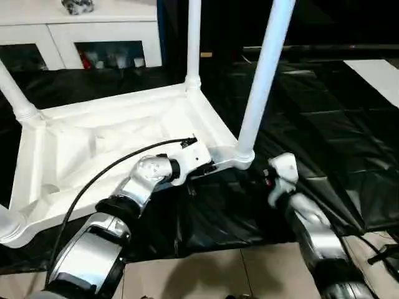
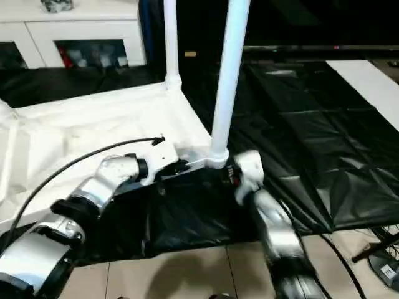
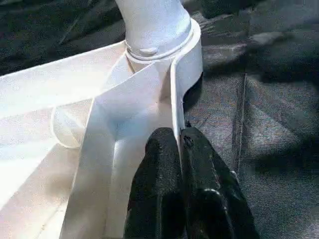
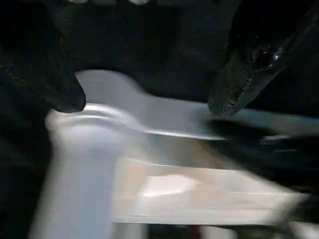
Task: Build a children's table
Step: Rotate table base
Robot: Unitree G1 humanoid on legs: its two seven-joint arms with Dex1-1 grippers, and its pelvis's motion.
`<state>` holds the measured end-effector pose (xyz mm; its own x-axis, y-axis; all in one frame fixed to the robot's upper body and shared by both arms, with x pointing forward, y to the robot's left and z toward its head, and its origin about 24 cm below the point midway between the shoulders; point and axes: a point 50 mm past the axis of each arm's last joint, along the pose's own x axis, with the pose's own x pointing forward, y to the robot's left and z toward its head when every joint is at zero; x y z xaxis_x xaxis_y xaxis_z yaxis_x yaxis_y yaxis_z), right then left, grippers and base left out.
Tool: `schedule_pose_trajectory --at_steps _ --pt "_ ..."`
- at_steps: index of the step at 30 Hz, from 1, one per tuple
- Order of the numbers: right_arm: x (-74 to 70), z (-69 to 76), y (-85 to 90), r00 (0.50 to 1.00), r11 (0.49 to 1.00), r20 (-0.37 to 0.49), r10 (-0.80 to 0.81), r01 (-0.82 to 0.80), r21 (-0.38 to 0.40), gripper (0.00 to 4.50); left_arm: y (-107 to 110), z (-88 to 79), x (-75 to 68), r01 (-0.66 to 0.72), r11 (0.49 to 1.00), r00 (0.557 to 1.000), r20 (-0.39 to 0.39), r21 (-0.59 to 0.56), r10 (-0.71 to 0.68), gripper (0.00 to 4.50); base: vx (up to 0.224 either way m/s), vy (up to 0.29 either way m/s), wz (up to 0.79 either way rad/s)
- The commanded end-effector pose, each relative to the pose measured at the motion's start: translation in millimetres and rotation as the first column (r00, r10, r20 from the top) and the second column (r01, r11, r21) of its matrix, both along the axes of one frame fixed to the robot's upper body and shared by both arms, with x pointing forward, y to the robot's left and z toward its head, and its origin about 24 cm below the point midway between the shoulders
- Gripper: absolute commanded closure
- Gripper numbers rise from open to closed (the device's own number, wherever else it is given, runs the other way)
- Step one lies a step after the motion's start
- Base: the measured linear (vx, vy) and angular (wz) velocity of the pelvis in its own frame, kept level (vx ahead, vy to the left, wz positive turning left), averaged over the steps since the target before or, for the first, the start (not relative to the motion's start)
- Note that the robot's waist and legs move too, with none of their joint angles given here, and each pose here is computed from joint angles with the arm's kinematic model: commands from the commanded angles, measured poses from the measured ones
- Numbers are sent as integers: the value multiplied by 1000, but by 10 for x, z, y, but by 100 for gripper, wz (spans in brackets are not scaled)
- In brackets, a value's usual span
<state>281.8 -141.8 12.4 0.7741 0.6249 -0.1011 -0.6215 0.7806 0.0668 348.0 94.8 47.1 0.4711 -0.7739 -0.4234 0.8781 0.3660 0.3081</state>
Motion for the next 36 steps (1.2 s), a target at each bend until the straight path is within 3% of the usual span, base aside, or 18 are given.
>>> schedule_pose_trajectory --at_steps 1,4,8,10,11,12,14,17,18,20,21,24,28,30,32,36 --pt "-32 107 122 996 996 12 90 -90 24 0 93 112 9 -36 987 999 -27 -157 32 406 0 0 0" --pt "4 136 171 995 995 10 97 -97 37 0 281 215 -13 -50 977 997 -61 -208 38 391 0 0 0" --pt "36 169 184 996 994 17 92 -93 49 0 504 233 -84 -54 982 992 -123 -183 32 361 0 0 0" --pt "131 240 218 997 994 17 81 -82 74 0 762 245 -243 -34 988 975 -221 -148 1 345 0 0 0" --pt "131 240 218 997 994 17 81 -82 74 0 762 245 -243 -34 988 975 -221 -148 1 345 0 0 0" --pt "182 288 247 996 992 12 84 -85 88 0 860 274 -354 -11 989 962 -271 -147 -29 335 0 0 0" --pt "243 324 280 996 991 9 89 -89 98 0 912 298 -441 1 989 950 -309 -147 -47 315 0 0 0" --pt "300 348 313 996 990 6 92 -92 104 0 934 299 -505 13 991 942 -332 -130 -56 298 0 0 0" --pt "401 359 372 997 993 -12 82 -81 86 0 947 239 -539 5 997 940 -339 -81 -32 288 0 0 0" --pt "560 360 439 999 1000 -39 16 -15 25 0 964 115 -493 -62 998 952 -299 25 67 273 0 0 0" --pt "560 360 439 999 1000 -39 16 -15 25 0 964 115 -493 -62 998 952 -299 25 67 273 0 0 0" --pt "733 411 457 990 992 -68 -122 123 16 0 999 80 -406 -206 973 950 -219 102 224 254 0 0 0" --pt "888 477 293 936 936 -120 -329 341 89 0 989 118 -436 -248 961 945 -190 118 267 223 0 0 0" --pt "912 488 248 924 921 -131 -359 373 108 0 996 111 -443 -252 958 945 -179 135 274 199 0 0 0" --pt "969 515 106 885 875 -160 -437 459 152 0 1007 94 -422 -284 948 944 -132 146 304 187 0 0 0" --pt "1017 542 -43 852 841 -156 -500 520 148 0 1009 92 -387 -320 936 941 -68 149 332 151 0 0 0"
